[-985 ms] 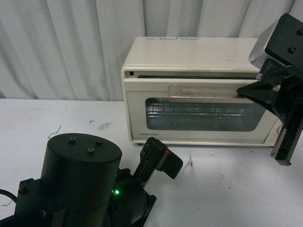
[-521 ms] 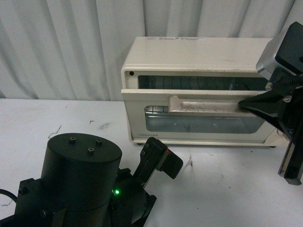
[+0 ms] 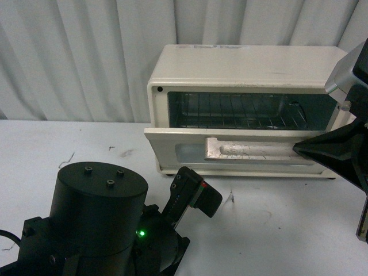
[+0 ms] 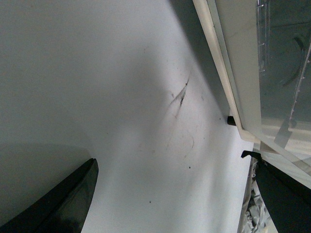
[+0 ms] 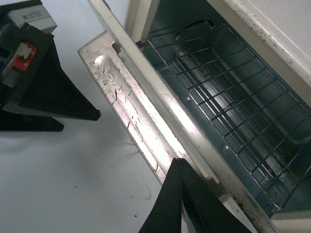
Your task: Open oven
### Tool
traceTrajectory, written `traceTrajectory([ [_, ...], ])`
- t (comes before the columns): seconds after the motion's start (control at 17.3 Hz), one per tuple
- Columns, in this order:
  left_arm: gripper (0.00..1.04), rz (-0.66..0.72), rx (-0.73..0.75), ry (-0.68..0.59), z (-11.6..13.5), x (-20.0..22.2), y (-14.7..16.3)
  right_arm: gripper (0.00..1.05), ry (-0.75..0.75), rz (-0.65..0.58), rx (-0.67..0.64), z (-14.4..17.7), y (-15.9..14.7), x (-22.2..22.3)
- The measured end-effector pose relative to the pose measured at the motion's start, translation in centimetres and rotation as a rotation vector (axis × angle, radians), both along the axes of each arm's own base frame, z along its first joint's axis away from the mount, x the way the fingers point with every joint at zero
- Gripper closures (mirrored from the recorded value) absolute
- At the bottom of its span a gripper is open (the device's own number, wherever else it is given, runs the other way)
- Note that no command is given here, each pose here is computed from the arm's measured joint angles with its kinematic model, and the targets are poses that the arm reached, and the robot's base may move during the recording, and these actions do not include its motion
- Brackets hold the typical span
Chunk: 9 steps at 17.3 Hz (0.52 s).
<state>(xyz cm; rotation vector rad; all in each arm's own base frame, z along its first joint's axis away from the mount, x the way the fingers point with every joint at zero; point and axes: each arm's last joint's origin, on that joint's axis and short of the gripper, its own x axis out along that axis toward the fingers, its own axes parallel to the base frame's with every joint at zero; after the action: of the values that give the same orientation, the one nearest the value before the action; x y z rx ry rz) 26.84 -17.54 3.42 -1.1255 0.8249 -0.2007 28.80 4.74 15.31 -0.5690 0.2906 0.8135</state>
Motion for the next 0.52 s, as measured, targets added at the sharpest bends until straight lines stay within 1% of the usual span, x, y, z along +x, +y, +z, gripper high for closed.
traceTrajectory([
  [0.35,0.07,-0.001,0.004,0.003,0.0,0.0,0.0,1.03,-0.002,0.000,0.083,2.1,0.0,-0.9],
  [0.52,0.07,0.000,0.003,0.002,0.0,0.0,0.0,1.03,-0.030,0.008,0.116,3.5,0.0,-1.6],
])
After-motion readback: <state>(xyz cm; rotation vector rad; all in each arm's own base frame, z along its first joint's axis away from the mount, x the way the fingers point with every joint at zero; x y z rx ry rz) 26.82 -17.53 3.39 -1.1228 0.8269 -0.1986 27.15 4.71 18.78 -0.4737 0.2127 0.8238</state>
